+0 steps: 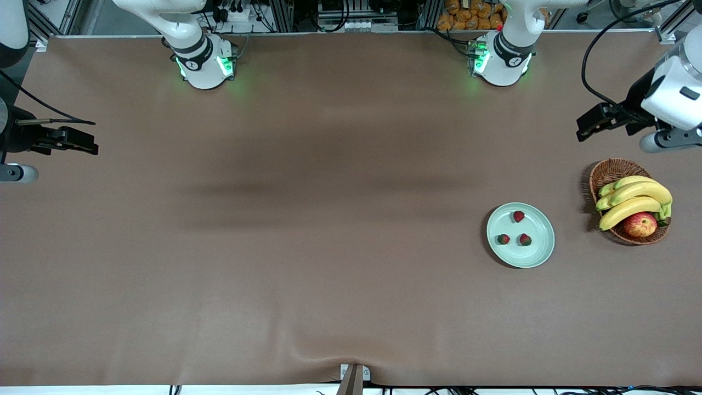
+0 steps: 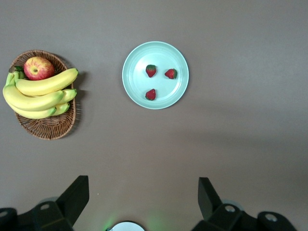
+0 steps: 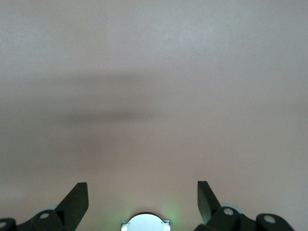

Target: Collect all strawberries into plate

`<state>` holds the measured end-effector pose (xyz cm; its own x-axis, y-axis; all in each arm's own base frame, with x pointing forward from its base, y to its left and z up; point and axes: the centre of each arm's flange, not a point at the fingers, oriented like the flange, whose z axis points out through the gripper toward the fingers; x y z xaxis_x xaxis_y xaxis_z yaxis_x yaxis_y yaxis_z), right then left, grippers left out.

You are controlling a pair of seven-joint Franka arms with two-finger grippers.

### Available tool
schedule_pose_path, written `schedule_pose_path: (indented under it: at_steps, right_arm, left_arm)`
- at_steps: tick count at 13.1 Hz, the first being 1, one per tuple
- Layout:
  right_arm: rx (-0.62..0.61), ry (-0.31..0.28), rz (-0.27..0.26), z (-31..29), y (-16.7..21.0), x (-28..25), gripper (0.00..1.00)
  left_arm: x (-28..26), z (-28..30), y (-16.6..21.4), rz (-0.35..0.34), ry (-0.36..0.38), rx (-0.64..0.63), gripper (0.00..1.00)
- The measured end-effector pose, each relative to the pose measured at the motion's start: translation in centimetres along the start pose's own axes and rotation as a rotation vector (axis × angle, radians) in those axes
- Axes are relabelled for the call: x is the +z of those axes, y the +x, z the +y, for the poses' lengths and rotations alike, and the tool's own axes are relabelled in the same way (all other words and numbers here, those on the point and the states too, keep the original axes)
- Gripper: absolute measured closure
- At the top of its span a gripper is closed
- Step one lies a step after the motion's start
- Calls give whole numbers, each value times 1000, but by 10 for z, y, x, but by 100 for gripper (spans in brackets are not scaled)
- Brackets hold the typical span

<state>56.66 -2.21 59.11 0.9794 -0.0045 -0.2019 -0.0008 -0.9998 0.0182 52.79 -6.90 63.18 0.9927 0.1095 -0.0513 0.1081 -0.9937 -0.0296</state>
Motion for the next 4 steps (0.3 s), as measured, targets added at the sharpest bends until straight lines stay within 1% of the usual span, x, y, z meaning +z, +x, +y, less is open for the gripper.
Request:
schedule_pose_path:
  at_steps: [4]
  right_arm:
    - [0, 0, 11, 0, -1, -5, 0]
  left_arm:
    - [-3, -6, -6, 7, -1, 55, 0]
